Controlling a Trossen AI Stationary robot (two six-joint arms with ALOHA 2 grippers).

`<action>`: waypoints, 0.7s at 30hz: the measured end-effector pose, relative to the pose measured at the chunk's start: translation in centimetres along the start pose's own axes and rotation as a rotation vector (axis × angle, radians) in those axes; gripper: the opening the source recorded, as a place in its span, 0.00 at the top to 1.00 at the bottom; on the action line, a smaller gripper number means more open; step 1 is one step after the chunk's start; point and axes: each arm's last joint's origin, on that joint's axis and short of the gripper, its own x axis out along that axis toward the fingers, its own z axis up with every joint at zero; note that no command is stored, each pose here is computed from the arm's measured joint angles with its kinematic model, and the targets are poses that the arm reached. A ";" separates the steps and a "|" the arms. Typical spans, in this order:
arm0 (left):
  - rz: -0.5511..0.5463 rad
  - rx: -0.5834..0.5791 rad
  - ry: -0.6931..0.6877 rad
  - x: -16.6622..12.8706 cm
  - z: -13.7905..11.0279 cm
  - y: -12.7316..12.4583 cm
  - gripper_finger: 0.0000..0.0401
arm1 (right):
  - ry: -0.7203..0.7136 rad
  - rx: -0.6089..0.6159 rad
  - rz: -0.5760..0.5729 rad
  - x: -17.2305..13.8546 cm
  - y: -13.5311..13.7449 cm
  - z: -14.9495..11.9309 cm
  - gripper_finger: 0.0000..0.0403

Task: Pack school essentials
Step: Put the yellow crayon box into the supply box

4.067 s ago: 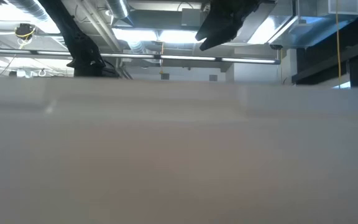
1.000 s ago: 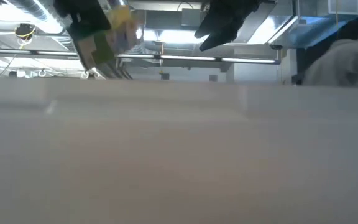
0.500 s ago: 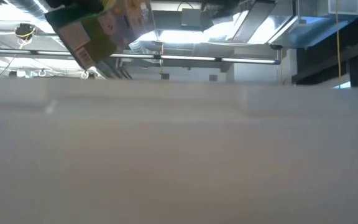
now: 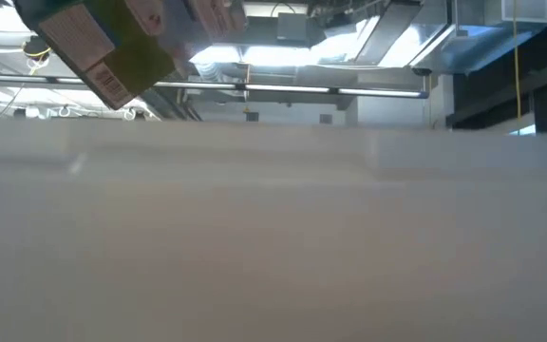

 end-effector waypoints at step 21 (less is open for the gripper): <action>-0.069 0.064 -0.014 2.3 2.7 -5.0 0.28 | 0.016 -0.003 -0.002 0.0 0.0 -0.2 0.01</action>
